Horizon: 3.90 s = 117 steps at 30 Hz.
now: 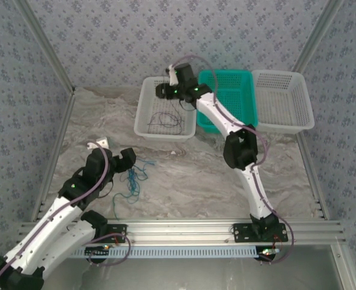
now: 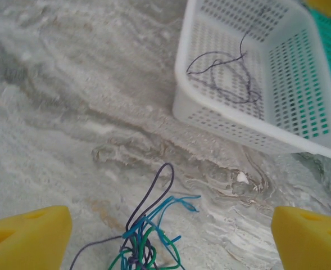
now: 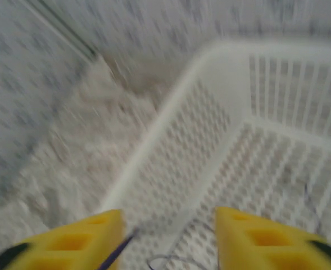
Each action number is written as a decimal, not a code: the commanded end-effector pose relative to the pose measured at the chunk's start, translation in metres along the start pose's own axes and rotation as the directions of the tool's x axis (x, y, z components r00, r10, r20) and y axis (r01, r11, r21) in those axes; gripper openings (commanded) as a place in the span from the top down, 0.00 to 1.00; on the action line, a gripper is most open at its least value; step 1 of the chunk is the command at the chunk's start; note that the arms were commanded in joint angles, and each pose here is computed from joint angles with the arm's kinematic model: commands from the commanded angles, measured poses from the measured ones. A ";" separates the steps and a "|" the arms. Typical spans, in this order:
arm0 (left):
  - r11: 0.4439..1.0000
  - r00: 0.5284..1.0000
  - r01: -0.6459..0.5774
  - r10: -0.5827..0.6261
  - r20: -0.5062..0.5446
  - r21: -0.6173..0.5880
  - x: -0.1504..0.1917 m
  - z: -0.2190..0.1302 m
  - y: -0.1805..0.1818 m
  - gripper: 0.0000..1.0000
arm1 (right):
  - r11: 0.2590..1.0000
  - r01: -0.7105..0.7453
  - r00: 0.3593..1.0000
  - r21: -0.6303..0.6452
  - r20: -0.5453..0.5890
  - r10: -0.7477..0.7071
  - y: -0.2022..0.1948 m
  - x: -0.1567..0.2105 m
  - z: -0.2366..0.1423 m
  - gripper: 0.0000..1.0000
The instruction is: Untangle the cables
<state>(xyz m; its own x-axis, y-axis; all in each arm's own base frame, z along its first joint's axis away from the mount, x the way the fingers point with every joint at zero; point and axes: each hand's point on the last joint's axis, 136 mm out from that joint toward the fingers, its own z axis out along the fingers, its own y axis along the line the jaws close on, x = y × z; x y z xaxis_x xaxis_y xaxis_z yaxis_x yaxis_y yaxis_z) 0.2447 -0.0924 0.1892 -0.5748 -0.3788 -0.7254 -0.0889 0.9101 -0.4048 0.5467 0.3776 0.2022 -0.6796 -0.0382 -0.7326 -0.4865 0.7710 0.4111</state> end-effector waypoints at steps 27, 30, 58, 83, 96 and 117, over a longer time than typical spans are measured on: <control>0.998 0.959 -0.050 0.037 -0.280 -0.038 0.007 0.074 -0.003 0.67 | 0.995 0.091 0.995 -0.045 0.048 -0.088 0.073 0.130 -0.260 0.00; 0.999 0.959 -0.039 0.029 -0.282 -0.031 0.009 0.072 -0.004 0.92 | 0.997 0.074 0.997 -0.037 0.018 -0.073 0.067 0.143 -0.254 0.00; 0.865 0.981 0.114 -0.019 -0.194 0.488 -0.054 -0.020 -0.135 1.00 | 0.788 0.507 0.850 -0.349 0.356 -0.389 0.179 0.205 -0.079 0.20; 0.962 0.906 -0.096 -0.023 0.424 0.257 -0.212 -0.154 -0.087 1.00 | 0.957 0.246 0.969 -0.155 0.012 -0.247 0.067 0.309 -0.075 0.70; 0.996 0.794 0.023 0.033 0.608 -0.084 -0.233 -0.206 -0.015 1.00 | 1.000 0.026 0.999 -0.001 0.018 -0.026 0.012 0.298 -0.082 0.73; 0.840 0.962 -0.209 0.085 0.260 0.501 -0.174 -0.115 -0.139 1.00 | 0.836 0.500 0.842 -0.225 0.352 -0.409 0.156 0.198 -0.177 0.10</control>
<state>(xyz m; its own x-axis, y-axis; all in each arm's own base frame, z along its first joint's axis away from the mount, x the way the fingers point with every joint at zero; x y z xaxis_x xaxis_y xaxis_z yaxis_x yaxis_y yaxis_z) 0.2776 -0.1190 0.4002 -0.4112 -0.3108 -0.8569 0.3215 0.8302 -0.4554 0.2416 0.3630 0.1860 -0.2934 -0.1090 -0.9498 -0.8167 0.5449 0.1897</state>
